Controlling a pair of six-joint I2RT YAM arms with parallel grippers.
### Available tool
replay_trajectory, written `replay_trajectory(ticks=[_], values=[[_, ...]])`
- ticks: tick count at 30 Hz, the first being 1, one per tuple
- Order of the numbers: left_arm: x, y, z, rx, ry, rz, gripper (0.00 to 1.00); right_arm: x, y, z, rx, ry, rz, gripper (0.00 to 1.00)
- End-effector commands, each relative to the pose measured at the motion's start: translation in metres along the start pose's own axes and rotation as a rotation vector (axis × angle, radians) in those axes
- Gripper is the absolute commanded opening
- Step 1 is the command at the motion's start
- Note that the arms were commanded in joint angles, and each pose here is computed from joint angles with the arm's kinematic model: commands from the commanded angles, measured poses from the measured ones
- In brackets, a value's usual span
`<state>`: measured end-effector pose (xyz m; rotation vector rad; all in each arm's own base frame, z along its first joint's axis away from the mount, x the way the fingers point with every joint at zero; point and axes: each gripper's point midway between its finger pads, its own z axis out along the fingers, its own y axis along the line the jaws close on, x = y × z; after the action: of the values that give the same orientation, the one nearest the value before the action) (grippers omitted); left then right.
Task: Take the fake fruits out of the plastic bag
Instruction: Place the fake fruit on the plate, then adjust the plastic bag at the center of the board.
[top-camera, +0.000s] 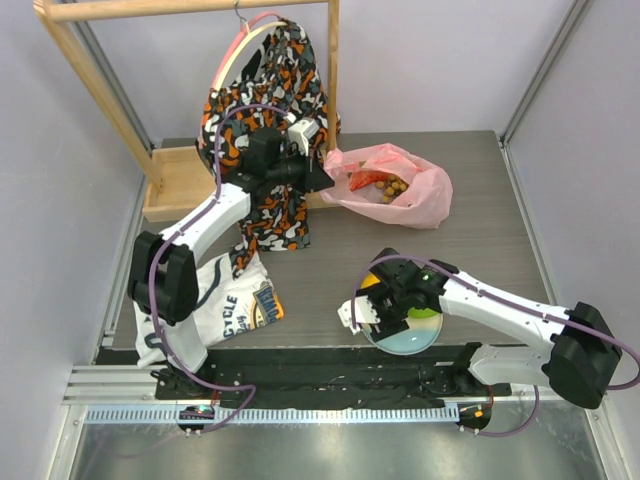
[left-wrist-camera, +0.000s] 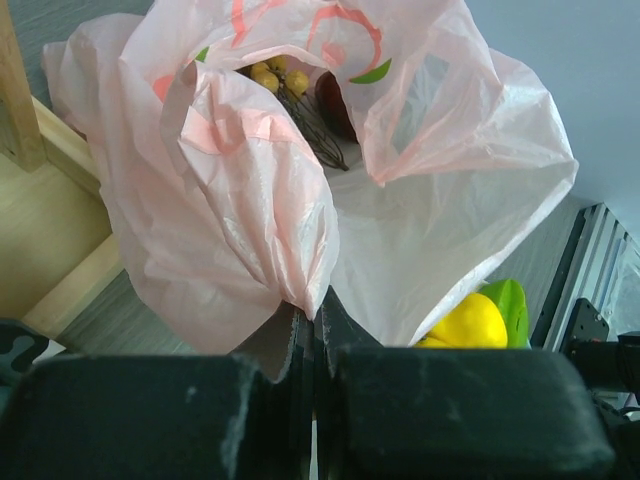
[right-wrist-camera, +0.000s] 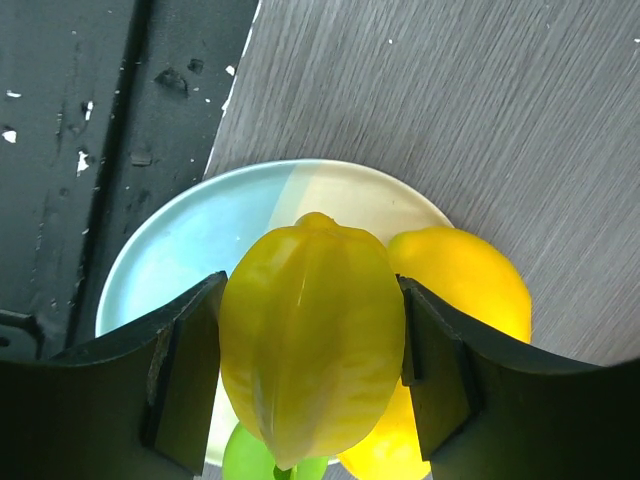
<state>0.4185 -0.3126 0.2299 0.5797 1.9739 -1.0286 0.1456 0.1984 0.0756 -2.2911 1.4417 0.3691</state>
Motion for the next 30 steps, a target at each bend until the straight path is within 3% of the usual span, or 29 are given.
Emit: replay_trajectory(ticks=[1,2,7,11,16,18,19,21,24,25,27,28,30], values=[[-0.026,-0.015,-0.021,0.010,-0.078,0.057,0.00,-0.009,-0.012,0.006,0.053,-0.046,-0.055,0.82],[-0.024,-0.014,-0.021,0.010,-0.073,0.058,0.00,-0.009,-0.012,0.006,0.056,-0.050,-0.056,0.99],[-0.021,-0.015,-0.020,0.015,-0.062,0.058,0.00,-0.007,-0.012,-0.001,0.073,-0.033,-0.056,1.00],[-0.018,-0.015,-0.018,0.024,-0.054,0.050,0.00,-0.022,-0.029,-0.030,0.152,-0.051,-0.062,1.00],[-0.009,-0.018,-0.020,0.048,-0.023,0.032,0.00,-0.066,-0.086,-0.116,0.432,-0.141,-0.048,1.00],[-0.007,-0.022,-0.022,0.058,-0.015,0.030,0.00,-0.080,-0.116,-0.151,0.563,-0.205,0.038,0.99],[-0.006,-0.025,-0.024,0.070,-0.012,0.037,0.00,-0.068,-0.136,-0.161,0.642,-0.185,0.120,0.94],[-0.002,-0.028,-0.026,0.084,0.003,0.033,0.00,-0.065,-0.169,-0.182,0.774,-0.263,0.263,0.91],[0.004,-0.030,-0.029,0.093,0.037,0.012,0.00,-0.017,-0.217,-0.190,0.905,-0.286,0.505,0.74],[0.010,-0.031,-0.031,0.103,0.063,0.033,0.00,0.016,-0.233,-0.178,0.903,-0.252,0.608,0.60],[0.015,-0.041,-0.035,0.169,0.109,0.088,0.00,0.029,-0.258,-0.182,0.929,-0.310,0.737,0.32],[0.028,-0.038,-0.038,0.166,0.166,0.091,0.00,0.052,-0.271,-0.161,0.900,-0.276,0.808,0.17],[0.032,-0.028,-0.040,0.130,0.192,0.178,0.00,0.064,-0.292,-0.153,0.917,-0.255,0.840,0.07]])
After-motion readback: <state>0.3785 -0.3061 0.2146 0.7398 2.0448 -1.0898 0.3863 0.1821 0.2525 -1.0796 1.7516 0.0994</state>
